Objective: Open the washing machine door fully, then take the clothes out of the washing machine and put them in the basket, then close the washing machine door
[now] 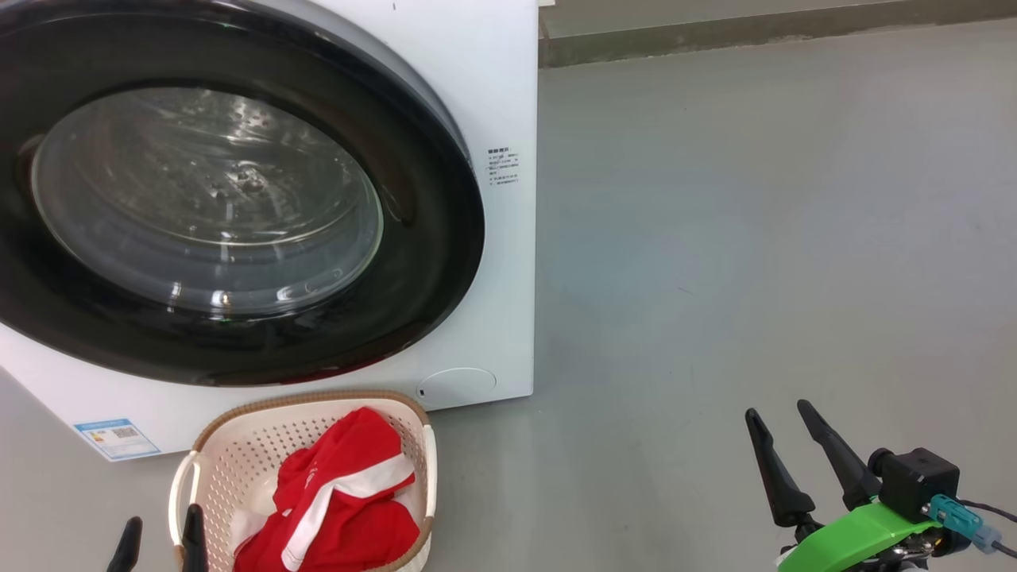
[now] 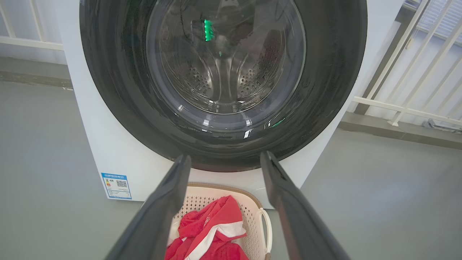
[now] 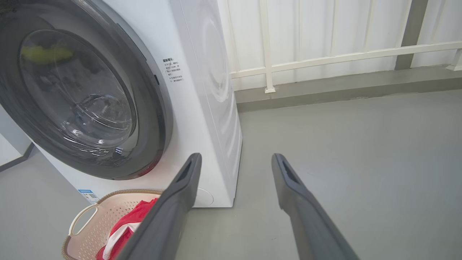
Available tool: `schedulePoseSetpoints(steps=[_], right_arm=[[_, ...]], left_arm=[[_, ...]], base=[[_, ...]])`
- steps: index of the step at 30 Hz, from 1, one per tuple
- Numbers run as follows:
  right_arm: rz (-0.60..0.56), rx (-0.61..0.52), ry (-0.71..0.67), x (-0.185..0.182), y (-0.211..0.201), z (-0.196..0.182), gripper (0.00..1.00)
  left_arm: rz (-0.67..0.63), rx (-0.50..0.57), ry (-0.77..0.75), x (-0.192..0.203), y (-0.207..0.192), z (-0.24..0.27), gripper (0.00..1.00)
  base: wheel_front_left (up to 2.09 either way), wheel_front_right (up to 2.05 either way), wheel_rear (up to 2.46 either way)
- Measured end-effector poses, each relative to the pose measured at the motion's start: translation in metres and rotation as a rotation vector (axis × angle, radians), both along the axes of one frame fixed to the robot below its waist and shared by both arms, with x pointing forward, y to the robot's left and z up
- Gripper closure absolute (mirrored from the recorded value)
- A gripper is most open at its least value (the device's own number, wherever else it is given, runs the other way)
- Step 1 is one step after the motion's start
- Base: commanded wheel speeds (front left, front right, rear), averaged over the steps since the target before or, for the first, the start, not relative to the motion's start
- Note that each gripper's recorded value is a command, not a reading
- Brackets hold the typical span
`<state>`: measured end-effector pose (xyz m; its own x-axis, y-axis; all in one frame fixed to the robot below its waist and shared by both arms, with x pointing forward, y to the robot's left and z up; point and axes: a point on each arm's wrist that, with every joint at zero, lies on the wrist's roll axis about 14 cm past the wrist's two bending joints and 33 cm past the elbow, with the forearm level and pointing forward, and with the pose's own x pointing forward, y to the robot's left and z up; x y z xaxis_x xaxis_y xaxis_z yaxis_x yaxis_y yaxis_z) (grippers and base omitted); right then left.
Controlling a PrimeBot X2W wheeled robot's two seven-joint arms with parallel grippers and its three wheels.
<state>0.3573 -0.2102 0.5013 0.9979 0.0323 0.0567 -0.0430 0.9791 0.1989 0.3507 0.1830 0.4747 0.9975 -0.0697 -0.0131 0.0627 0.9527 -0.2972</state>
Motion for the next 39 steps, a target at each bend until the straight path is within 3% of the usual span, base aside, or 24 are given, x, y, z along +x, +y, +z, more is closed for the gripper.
schedulePoseSetpoints(steps=[28, 29, 39], right_arm=[[-0.016, 0.002, -0.010, -0.003, -0.002, 0.002, 0.00], [-0.016, 0.003, -0.006, -0.004, -0.002, 0.001, 1.00], [-0.031, 0.063, 0.148, -0.022, 0.006, -0.048, 1.00]], left_arm=[[0.005, 0.002, -0.005, 0.001, 0.002, 0.001, 0.00], [0.005, 0.001, 0.000, 0.000, 0.001, 0.000, 1.00], [0.003, -0.074, 0.119, -0.011, -0.017, -0.034, 1.00]], base=[[0.00, 0.00, 0.00], [0.00, 0.00, 0.00], [0.00, 0.00, 0.00]])
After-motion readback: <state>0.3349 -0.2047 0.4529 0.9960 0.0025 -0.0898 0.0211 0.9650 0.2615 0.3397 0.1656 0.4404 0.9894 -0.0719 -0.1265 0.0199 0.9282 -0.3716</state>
